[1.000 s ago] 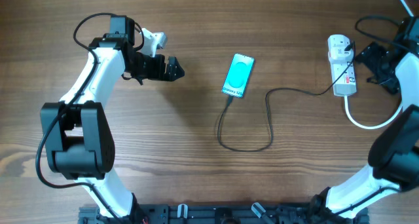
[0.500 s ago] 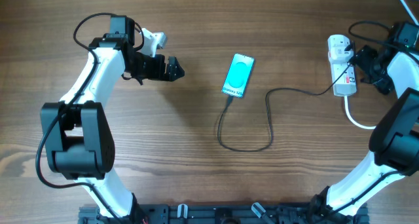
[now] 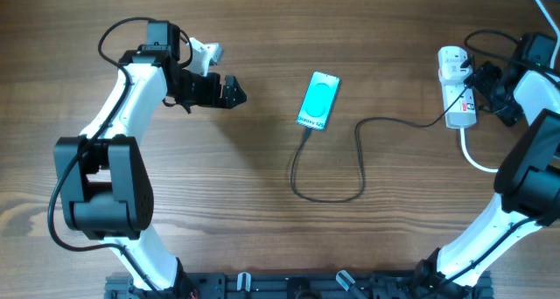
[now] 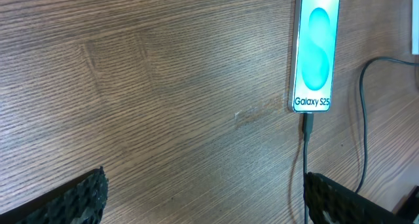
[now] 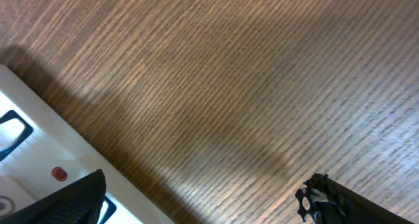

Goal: Plug charger to phone and switch on socket
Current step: 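Move the right gripper to the power strip's switch beside the charger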

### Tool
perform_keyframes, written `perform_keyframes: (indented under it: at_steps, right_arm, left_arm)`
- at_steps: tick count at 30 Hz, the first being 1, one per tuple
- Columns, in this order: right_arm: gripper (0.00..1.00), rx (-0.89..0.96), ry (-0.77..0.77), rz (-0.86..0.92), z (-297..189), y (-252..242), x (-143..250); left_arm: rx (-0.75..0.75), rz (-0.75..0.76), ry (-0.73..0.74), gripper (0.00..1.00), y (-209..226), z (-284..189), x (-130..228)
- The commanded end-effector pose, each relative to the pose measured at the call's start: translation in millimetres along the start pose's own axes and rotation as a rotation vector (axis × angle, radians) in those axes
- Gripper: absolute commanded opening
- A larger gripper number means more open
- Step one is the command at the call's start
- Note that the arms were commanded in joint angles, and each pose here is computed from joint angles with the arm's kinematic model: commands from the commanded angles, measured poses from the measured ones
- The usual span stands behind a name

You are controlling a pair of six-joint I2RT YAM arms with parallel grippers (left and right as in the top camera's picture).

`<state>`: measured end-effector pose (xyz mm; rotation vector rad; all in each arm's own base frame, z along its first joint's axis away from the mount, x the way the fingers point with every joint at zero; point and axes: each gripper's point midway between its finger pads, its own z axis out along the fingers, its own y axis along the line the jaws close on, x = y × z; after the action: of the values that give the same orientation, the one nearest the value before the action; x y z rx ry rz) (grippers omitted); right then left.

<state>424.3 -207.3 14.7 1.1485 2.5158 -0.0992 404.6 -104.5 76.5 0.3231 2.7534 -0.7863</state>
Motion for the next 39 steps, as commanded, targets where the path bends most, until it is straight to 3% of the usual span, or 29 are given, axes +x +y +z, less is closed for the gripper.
perform_keyframes:
  at_steps: [1,16,33,39]
  right_arm:
    - [1.00,-0.042,0.056,-0.027,13.0,7.7,15.3]
    - [1.00,-0.054,0.185,-0.074,9.5,5.3,45.6]
    - [1.00,-0.074,0.066,-0.080,12.6,13.3,17.6]
    - [1.00,-0.137,0.113,-0.088,10.7,23.3,27.8]
  left_arm:
    - [-0.006,0.015,-0.020,1.00,-2.0,-6.5,-4.1]
    - [-0.006,0.015,-0.020,1.00,-2.0,-6.5,-4.1]
    - [-0.006,0.015,-0.020,1.00,-2.0,-6.5,-4.1]
    - [-0.006,0.015,-0.020,1.00,-2.0,-6.5,-4.1]
